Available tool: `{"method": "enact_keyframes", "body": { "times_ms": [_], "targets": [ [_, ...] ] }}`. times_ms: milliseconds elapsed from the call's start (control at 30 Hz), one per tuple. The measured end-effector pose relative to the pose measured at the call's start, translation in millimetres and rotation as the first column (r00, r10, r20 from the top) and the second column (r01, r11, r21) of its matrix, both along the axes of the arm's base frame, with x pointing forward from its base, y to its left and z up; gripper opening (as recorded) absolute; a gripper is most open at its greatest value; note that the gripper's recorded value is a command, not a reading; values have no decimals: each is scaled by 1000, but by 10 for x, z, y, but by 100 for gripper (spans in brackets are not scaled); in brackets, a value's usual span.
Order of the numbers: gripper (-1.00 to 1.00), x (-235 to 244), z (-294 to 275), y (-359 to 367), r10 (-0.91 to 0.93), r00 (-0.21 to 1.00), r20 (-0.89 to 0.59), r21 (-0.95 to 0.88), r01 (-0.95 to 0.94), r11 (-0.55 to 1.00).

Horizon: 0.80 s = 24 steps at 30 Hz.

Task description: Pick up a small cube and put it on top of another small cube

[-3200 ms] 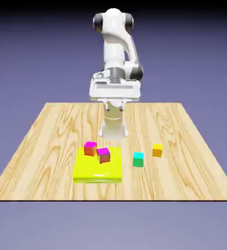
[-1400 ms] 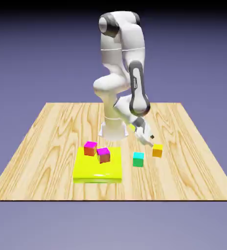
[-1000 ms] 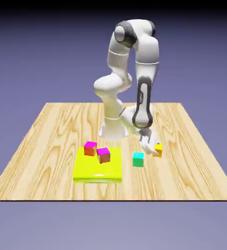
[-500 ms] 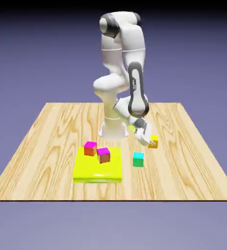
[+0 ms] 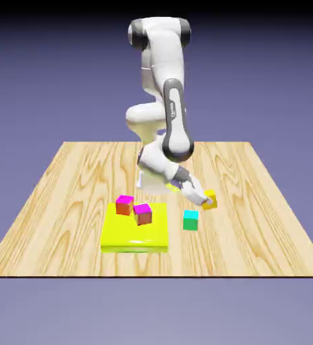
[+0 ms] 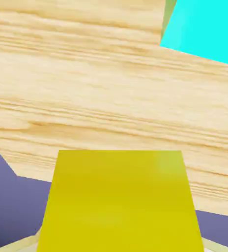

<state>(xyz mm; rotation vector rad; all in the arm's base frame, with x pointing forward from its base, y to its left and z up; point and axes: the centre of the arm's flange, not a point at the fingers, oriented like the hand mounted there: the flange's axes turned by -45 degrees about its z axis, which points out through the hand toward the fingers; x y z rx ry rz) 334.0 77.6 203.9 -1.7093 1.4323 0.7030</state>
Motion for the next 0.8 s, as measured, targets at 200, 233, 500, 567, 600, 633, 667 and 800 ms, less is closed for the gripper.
{"method": "enact_keyframes", "body": {
  "times_ms": [200, 233, 500, 567, 600, 633, 667, 800],
  "targets": [
    [-100, 260, 155, -479, 102, 994, 35, -19, -101, 995],
    [-100, 291, 179, -570, 119, 992, 37, -25, -118, 993],
    [-100, 381, 360, -1399, 243, 970, 12, -98, -240, 966],
    [-100, 359, 402, -1629, 270, 963, -7, -119, -268, 956],
    [-100, 341, 423, -1746, 282, 959, -19, -130, -282, 950],
    [-100, 318, 444, -1864, 295, 955, -32, -141, -296, 945],
    [-100, 291, 466, -1983, 306, 951, -47, -151, -310, 939],
    [-100, 137, 553, -2465, 346, 931, -118, -192, -363, 912]
  ]
}}
